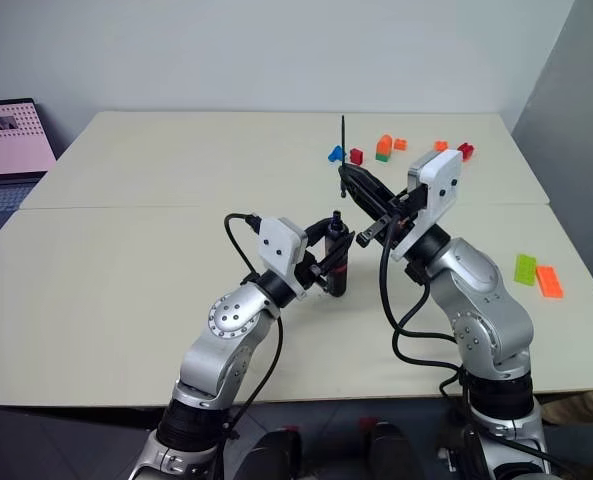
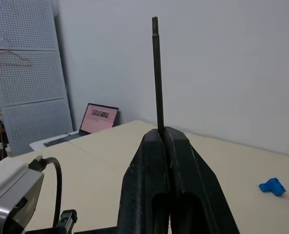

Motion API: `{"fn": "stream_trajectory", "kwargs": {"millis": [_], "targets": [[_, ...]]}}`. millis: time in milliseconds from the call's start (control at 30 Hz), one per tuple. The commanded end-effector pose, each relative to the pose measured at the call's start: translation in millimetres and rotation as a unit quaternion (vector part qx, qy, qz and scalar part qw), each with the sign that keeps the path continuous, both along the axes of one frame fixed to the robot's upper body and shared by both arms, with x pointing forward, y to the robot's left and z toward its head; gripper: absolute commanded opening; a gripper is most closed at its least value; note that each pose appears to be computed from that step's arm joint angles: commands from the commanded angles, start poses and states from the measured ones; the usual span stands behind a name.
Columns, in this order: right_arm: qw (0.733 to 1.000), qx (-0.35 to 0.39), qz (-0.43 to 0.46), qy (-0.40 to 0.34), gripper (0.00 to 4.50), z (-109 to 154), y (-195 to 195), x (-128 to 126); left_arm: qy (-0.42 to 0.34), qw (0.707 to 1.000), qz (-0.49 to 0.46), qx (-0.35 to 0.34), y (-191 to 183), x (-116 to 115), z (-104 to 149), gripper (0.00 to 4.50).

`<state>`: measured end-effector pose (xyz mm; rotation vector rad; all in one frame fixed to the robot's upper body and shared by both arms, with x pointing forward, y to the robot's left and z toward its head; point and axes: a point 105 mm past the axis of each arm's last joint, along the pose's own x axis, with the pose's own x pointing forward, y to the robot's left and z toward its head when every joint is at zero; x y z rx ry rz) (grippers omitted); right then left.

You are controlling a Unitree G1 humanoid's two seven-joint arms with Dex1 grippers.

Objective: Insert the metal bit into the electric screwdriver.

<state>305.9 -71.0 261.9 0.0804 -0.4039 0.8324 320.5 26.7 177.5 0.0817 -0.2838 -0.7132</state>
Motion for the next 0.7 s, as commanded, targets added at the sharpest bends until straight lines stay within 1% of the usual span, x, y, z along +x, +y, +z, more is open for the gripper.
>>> {"fn": "stream_trajectory", "kwargs": {"millis": [33, 467, 700], "targets": [[1.0, -0.002, 0.021, -0.004, 0.0, 0.5, 6.5, -6.6, 0.006, 1.0, 0.002, 0.004, 0.9, -0.9, -3.6, 1.64], [1.0, 0.004, 0.012, 0.007, 0.0, 0.4, 3.6, -4.0, 0.006, 1.0, 0.002, 0.004, 0.9, -2.7, -3.8, 1.64], [1.0, 0.002, 0.016, 0.018, 0.0, -3.9, 3.4, -4.3, 0.007, 1.0, 0.002, 0.003, 0.8, -3.0, -3.9, 1.64]]}}
